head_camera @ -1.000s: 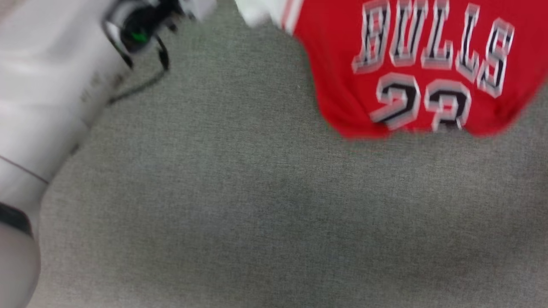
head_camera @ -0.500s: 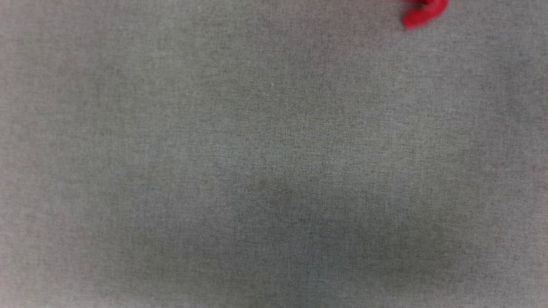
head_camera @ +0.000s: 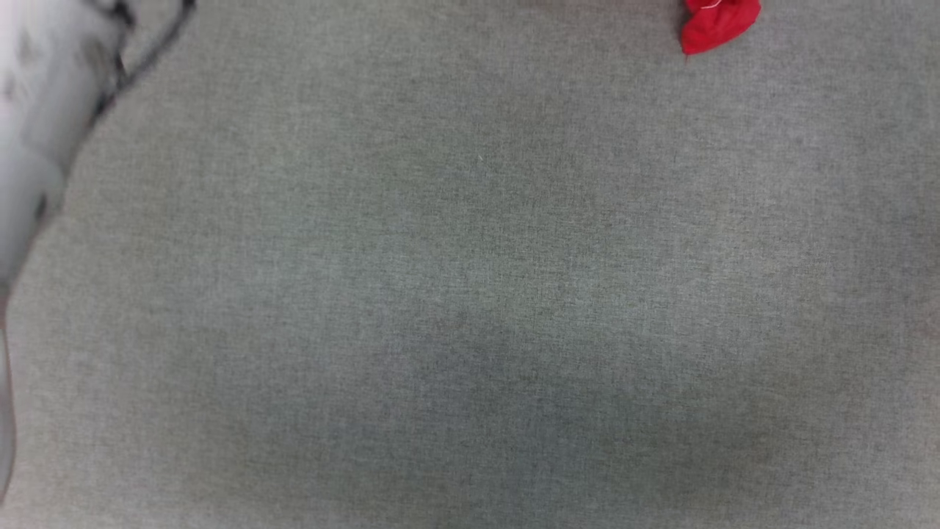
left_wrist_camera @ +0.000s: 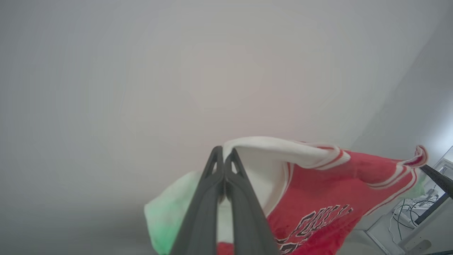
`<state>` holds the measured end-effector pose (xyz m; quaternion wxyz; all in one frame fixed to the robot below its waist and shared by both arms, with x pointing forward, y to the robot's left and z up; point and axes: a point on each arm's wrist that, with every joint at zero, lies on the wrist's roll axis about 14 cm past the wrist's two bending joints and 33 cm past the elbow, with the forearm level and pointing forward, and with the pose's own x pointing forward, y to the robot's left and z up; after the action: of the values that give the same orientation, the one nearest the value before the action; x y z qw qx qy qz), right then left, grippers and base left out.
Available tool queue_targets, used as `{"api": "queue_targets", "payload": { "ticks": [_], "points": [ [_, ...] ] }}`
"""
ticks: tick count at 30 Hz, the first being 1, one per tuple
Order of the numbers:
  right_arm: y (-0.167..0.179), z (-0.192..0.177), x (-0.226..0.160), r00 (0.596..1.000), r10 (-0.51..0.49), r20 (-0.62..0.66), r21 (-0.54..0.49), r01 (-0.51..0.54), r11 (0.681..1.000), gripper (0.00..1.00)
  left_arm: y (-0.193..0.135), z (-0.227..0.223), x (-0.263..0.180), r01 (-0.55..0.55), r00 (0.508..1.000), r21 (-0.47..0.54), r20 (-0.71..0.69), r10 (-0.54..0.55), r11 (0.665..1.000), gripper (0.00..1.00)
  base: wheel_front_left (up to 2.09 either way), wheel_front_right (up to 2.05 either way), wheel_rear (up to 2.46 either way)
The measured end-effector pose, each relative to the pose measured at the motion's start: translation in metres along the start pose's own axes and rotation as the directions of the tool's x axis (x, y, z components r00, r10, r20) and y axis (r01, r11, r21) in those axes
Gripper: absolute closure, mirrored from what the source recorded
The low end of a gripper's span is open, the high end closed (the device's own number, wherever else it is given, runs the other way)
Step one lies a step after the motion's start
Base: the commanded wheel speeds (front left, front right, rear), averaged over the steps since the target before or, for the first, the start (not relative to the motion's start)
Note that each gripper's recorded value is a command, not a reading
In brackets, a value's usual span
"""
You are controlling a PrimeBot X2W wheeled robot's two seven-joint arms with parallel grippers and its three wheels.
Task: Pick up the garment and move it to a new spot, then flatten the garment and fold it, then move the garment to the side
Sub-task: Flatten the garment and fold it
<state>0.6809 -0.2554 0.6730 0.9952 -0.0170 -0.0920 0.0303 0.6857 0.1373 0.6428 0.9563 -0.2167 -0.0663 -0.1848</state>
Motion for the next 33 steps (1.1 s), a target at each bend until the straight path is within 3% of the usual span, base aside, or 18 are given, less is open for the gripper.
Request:
{"api": "queue_targets", "payload": {
  "ticks": [7, 11, 16, 21, 33],
  "points": [
    [0.019, -0.037, -0.046, 0.987, 0.107, -0.12, -0.013, -0.11, 0.994, 1.0, 0.006, -0.041, -0.054, 0.005, 0.994, -0.078, -0.107, -0.014, 0.997, 1.0, 0.0, 0.0, 0.0],
    [0.028, -0.066, -0.087, 0.959, 0.159, -0.236, -0.002, -0.164, 0.986, 1.0, 0.006, -0.064, -0.094, -0.001, 0.984, -0.12, -0.177, -0.02, 0.993, 1.0, 0.0, 0.0, 0.0],
    [0.039, -0.099, -0.15, 0.889, 0.217, -0.403, 0.051, -0.215, 0.975, 1.0, -0.006, -0.101, -0.153, 0.014, 0.953, -0.137, -0.298, -0.054, 0.99, 1.0, 0.0, 0.0, 0.0],
    [0.045, -0.109, -0.205, 0.826, 0.253, -0.504, 0.106, -0.232, 0.967, 1.0, -0.015, -0.111, -0.198, 0.001, 0.939, -0.178, -0.338, -0.062, 0.984, 1.0, 0.0, 0.0, 0.0],
    [0.067, -0.128, -0.301, 0.658, 0.308, -0.688, 0.191, -0.246, 0.95, 1.0, -0.015, -0.147, -0.303, -0.088, 0.864, -0.184, -0.503, -0.017, 0.979, 1.0, 0.0, 0.0, 0.0]
  ]
}}
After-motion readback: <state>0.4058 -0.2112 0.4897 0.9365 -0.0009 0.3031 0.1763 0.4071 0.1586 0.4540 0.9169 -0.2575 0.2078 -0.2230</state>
